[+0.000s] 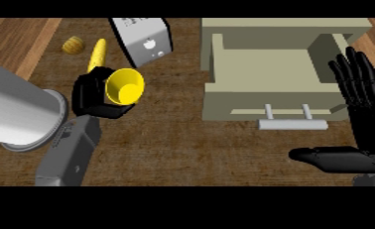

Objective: Pick up the cup, place it into the drawer and close the drawer

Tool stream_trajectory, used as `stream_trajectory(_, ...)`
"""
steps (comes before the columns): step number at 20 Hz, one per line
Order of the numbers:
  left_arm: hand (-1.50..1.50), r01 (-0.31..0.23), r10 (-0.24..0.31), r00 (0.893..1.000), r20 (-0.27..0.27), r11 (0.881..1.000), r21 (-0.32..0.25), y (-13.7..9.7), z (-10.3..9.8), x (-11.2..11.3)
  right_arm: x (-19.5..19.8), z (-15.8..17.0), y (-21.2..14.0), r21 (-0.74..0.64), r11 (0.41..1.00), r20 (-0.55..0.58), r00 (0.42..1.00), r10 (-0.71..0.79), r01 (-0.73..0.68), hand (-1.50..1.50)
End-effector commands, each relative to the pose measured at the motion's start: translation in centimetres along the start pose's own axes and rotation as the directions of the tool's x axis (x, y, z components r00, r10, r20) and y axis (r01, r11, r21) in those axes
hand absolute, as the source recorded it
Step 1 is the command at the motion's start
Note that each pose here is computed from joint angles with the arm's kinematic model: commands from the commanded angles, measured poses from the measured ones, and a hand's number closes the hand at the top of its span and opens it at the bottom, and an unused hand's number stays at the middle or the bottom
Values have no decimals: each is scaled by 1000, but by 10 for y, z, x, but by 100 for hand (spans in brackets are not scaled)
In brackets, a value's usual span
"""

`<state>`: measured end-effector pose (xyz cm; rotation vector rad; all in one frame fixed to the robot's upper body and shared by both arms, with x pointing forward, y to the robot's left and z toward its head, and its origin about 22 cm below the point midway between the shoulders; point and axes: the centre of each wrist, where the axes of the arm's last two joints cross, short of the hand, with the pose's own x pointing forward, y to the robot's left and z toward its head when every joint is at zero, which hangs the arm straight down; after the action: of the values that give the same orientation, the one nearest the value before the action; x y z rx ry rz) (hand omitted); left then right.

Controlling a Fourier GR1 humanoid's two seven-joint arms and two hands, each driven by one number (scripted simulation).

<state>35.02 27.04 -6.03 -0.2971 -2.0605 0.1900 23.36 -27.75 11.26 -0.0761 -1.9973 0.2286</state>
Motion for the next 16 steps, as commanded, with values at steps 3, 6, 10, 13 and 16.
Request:
stream_trajectory(3, 150, 27, -15, 995, 94, 992, -127, -63, -45, 16, 2, 19, -18, -4, 1000, 6, 1000, 8, -8, -150)
stream_trajectory(6, 150, 37, -17, 992, 122, 985, -169, -100, -103, 52, -1, 3, -15, -3, 1000, -19, 999, 27, -27, -150)
stream_trajectory(10, 150, 49, -35, 997, 69, 975, -217, -134, -113, 70, 5, 9, -16, -16, 1000, -22, 1000, 8, -9, -150)
stream_trajectory(13, 150, 87, -66, 994, 88, 965, -249, -178, -127, 84, -7, 0, -10, -9, 1000, -4, 1000, -1, 1, -150)
stream_trajectory(16, 150, 111, -99, 993, 61, 961, -253, -174, -136, 97, -2, 3, -9, -24, 1000, -9, 1000, -4, 3, -150)
